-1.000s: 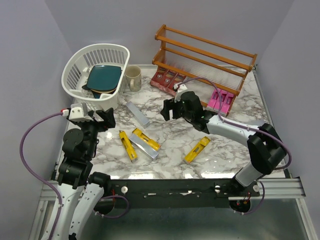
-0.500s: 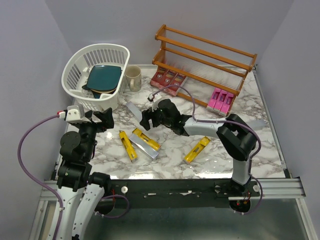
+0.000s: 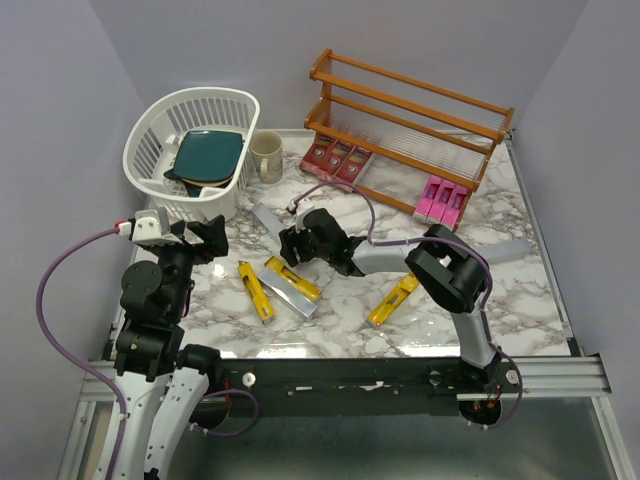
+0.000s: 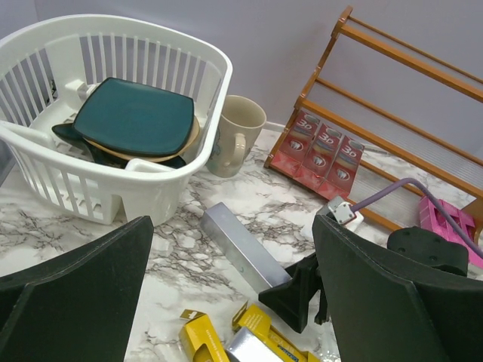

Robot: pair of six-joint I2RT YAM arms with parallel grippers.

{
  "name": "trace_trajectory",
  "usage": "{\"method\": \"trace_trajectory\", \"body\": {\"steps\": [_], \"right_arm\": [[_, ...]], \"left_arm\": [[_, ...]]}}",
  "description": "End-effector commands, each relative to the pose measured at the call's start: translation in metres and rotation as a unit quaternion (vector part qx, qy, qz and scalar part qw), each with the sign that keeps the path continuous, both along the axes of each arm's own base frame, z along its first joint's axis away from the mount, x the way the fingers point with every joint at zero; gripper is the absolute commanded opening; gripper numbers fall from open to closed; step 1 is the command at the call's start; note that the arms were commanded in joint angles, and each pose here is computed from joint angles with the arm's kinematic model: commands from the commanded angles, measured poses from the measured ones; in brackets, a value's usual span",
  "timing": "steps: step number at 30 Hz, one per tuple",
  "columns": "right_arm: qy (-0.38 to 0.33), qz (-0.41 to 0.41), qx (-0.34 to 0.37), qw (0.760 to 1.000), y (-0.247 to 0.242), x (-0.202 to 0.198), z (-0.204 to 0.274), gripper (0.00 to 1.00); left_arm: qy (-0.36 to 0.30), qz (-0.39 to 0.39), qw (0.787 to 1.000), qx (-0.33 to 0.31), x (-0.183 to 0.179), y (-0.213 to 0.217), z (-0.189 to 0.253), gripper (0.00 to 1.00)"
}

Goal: Place and organize the toothpastes onto the shelf
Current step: Pick up the toothpaste from the center of the board.

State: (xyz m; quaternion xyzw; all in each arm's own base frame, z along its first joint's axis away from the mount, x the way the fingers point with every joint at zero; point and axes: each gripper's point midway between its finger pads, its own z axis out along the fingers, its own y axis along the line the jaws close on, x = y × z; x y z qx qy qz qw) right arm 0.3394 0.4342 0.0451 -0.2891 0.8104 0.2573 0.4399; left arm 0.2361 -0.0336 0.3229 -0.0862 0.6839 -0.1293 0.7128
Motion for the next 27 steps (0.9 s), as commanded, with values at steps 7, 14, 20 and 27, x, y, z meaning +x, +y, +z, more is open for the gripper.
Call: {"method": "trace_trajectory", "body": {"steps": [7, 14, 20, 27], "right_arm": [[-0.037, -0.016, -0.010, 0.999, 0.008, 0.012, -0.006, 0.56], [-0.040, -0.013, 0.028, 0.999, 0.002, 0.000, 0.018, 0.30], [-0.032, -0.019, 0.090, 0.995, -0.004, -0.013, 0.061, 0.23], [0.007, -0.023, 0.204, 0.979, -0.026, -0.025, 0.123, 0.22]], "left_arm": [[0.003, -0.011, 1.000, 0.000, 0.003, -0.004, -0.005, 0.97], [0.002, -0.014, 1.000, -0.002, 0.002, -0.005, -0.004, 0.97], [0.001, -0.013, 1.000, -0.001, 0.001, -0.004, -0.004, 0.97], [0.000, -0.012, 1.000, -0.004, 0.001, -0.004, -0.004, 0.97]]}}
